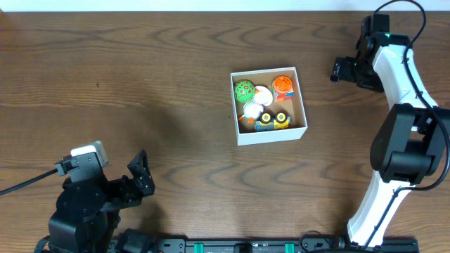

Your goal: Pack container

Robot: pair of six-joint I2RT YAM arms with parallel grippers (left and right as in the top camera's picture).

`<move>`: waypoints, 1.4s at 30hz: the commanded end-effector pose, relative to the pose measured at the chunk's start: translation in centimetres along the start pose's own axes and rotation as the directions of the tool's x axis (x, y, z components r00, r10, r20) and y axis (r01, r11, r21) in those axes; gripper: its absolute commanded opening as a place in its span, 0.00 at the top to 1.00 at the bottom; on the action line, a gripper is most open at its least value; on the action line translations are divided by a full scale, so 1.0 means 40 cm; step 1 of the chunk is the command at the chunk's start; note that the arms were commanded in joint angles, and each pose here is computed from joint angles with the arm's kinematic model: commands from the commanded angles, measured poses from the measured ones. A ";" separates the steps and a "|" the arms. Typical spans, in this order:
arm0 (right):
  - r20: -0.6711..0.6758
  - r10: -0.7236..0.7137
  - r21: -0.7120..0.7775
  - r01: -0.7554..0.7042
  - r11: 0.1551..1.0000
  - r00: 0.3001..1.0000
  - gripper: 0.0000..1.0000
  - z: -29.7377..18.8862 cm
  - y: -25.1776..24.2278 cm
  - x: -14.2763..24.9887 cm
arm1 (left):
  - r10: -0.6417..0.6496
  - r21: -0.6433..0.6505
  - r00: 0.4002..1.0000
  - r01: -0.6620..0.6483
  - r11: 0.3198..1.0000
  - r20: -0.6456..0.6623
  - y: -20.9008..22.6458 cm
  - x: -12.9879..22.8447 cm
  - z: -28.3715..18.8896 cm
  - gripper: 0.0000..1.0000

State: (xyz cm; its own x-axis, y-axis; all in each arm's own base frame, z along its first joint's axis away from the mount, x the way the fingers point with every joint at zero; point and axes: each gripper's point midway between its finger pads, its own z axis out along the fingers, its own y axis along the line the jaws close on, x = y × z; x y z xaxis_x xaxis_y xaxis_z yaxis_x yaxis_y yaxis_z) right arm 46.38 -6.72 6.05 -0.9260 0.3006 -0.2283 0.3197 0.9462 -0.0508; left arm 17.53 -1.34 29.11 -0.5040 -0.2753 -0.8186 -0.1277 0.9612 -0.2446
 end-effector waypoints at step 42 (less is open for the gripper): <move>0.019 0.016 -0.001 -0.016 1.000 1.000 0.01 -0.022 -0.006 -0.006 | 0.390 -0.018 0.894 -0.396 0.918 0.222 0.090 0.259 0.343 0.02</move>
State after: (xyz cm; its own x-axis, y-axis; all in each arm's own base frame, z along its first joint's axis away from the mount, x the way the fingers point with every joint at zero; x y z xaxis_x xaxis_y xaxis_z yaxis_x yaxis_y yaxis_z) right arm 46.37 -6.72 6.04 -0.9260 0.3010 -0.2280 0.3200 0.9460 -0.0508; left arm 23.65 -1.11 13.09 -0.3170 0.1176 -0.9411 0.0649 0.9927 0.1021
